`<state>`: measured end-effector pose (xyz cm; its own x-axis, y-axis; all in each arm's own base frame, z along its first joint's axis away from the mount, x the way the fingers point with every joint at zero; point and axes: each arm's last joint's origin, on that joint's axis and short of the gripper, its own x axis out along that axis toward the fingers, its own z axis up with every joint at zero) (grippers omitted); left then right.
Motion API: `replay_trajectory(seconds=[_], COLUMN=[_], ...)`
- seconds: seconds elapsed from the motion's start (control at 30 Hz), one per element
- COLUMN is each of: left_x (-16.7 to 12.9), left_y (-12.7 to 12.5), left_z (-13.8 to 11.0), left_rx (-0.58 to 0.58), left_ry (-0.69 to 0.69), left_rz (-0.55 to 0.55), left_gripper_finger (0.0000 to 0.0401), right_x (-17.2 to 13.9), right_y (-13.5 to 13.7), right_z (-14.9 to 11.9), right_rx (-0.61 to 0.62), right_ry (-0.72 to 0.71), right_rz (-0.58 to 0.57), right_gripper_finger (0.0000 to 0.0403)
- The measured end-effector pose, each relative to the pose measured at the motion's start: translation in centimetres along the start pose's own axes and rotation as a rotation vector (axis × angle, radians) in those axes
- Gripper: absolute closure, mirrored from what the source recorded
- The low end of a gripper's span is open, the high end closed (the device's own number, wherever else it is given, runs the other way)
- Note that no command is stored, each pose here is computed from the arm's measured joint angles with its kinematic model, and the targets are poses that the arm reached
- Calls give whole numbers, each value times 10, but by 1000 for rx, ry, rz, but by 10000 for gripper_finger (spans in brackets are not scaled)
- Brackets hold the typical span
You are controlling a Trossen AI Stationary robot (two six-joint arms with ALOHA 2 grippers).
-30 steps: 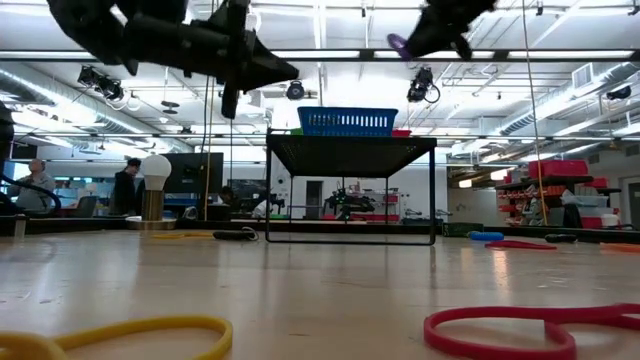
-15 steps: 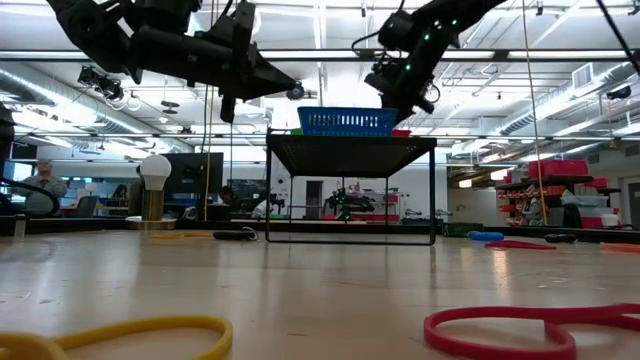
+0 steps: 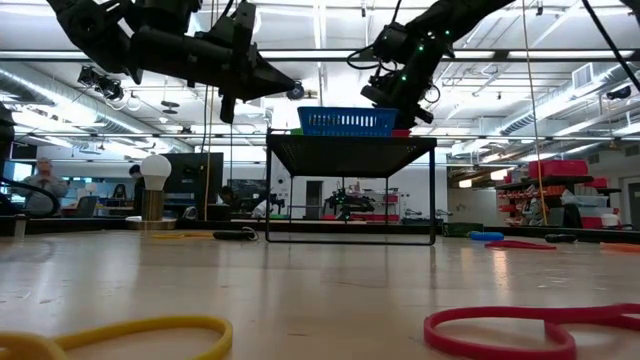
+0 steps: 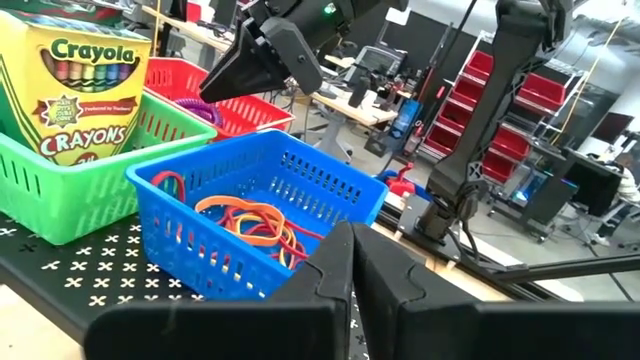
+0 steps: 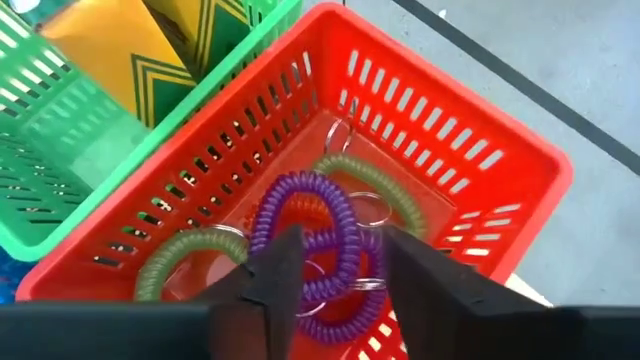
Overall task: Pick & Place Office Desk Supplies
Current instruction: Put the red rubber band into the blue bin on the shelf
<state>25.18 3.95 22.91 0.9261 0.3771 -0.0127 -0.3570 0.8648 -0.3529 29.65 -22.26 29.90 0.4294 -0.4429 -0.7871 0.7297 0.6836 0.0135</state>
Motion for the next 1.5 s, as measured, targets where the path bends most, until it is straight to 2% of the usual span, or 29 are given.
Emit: replay_trajectory(seconds=[0.1,0.2,0.27,0.37,0.47,0.53,0.73,0.87,0.97,1.17,1.33,1.5], left_x=[0,0,0,-1,-1,-1,-1,-1,-1,-1,-1,-1], left_y=[0,0,-1,-3,-4,-4,-3,-3,-3,-4,-4,-4], left_z=[0,0,0,-1,-1,-1,-1,-1,-1,-1,-1,-1], left_rx=[17,18,8,9,24,47,51,59,61,46,50,48], left_ry=[0,-1,0,7,9,8,4,4,4,5,5,5], left_rz=[1,1,-2,-18,-24,-24,-12,-12,-11,-14,-13,-14], left_gripper_finger=[390,390,390,390,390,390,390,390,390,390,390,390], right_x=[-11,-34,-54,-81,-94,-101,-115,-102,-86,-64,-57,-49], right_y=[-1,-4,-4,2,11,17,28,32,34,37,37,33], right_z=[2,2,-1,-15,-45,-70,-140,-181,-206,-245,-260,-272], right_rx=[-6,-5,-8,-31,-71,-91,35,106,153,207,184,170], right_ry=[-27,-59,-73,-107,-113,-115,-91,-3,76,179,201,228], right_rz=[-8,-2,5,28,67,100,160,170,154,127,105,75], right_gripper_finger=[239,244,263,312,370,394,387,398,382,300,233,190])
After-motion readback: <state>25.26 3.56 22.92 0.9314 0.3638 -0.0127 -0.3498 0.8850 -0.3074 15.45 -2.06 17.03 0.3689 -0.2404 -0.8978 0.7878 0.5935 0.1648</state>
